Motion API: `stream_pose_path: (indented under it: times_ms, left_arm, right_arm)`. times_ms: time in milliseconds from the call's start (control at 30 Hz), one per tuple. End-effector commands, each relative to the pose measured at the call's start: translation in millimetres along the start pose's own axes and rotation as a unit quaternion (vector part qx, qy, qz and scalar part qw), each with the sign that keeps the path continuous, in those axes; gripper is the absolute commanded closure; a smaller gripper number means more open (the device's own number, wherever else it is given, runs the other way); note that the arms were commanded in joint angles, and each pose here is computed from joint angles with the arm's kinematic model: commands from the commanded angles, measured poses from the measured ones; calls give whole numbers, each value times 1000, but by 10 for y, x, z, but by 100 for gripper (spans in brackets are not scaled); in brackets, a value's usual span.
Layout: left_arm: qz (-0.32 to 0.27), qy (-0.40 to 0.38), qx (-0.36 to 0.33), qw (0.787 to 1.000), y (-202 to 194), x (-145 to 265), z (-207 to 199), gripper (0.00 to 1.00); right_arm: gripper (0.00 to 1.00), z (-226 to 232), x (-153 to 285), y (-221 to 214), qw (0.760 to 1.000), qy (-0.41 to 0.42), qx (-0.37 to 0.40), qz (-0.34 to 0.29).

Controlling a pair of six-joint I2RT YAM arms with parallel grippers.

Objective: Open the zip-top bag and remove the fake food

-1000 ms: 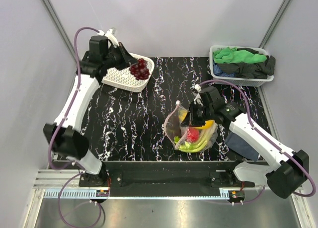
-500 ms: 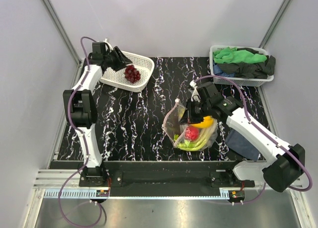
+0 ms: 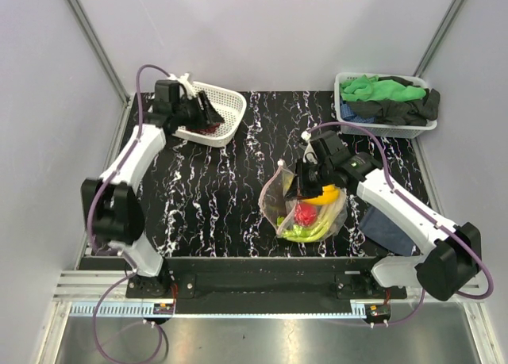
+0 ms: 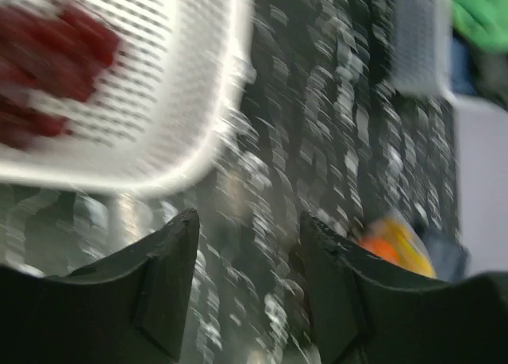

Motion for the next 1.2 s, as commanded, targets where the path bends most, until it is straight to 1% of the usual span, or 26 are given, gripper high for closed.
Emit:
stream_pose_path:
  times_ms: [0,33,67,100,133,200,233,267,300,400,533,633,767,800,933,1067,1167]
  left_arm:
    - [27,-102,-56,993,-656,580,-889,53]
    - [31,-150,-72,985,-864,784,-1256,58]
    - [42,-170,-74,982,-1029,838,-1369,62]
    - [69,-173,-63,980,-1321,816,-1325,68]
    - [72,-214,-57,972,-1466,953,-1590,70]
    - [102,-220,-44,969,-1770,977,-1580,74]
    - [116,-225,-43,966,-1924,1018,-1654,75]
    - [114,-227,-45,966,-1976,1063,-1685,75]
    - [126,-234,-54,963,-2129,1094,-1745,75]
    - [132,-238,-50,961,-2306,1106,-1838,75]
    - [139,-242,-30,960,-2433,992,-1878,75]
    - [152,-243,-32,957,-2487,921,-1920,75]
    - [145,-222,-37,964,-2428,878,-1899,77]
    - [158,-204,-46,965,-2485,842,-1818,77]
    - [182,-204,-49,961,-2580,816,-1784,77]
    - [192,-193,-41,961,-2663,727,-1706,78]
    - [182,-183,-39,965,-2653,699,-1654,79]
  right_arm:
    - [100,194,123,71,999,34,-8,-21]
    - [100,199,123,64,999,38,-5,-23]
    - [100,182,113,60,999,40,9,-25]
    - [100,169,117,64,999,38,18,-30]
    - [100,158,121,80,998,35,27,-34]
    - [100,145,161,127,998,28,44,-47]
    - [100,166,191,142,997,30,46,-53]
    - [100,221,226,159,997,39,47,-56]
    - [100,260,260,169,996,47,47,-61]
    - [100,318,263,156,995,64,43,-57]
    - [100,456,221,138,992,110,25,-47]
    - [100,543,204,163,990,134,14,-46]
    - [100,655,174,243,988,145,18,-41]
    - [100,686,177,265,988,147,20,-42]
    - [100,847,156,333,985,166,23,-38]
    - [100,820,75,276,986,166,11,-30]
    - [100,749,113,225,987,155,3,-41]
Point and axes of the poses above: each gripper's point midway between its finger pads, its own x axis back along the fingers, its own z axis along the line the jaws close on, y = z × x, the point moved 1 cm from there along x, back along the fingers, and after that the axes turned 2 degrees about x, right-handed, at the moved point
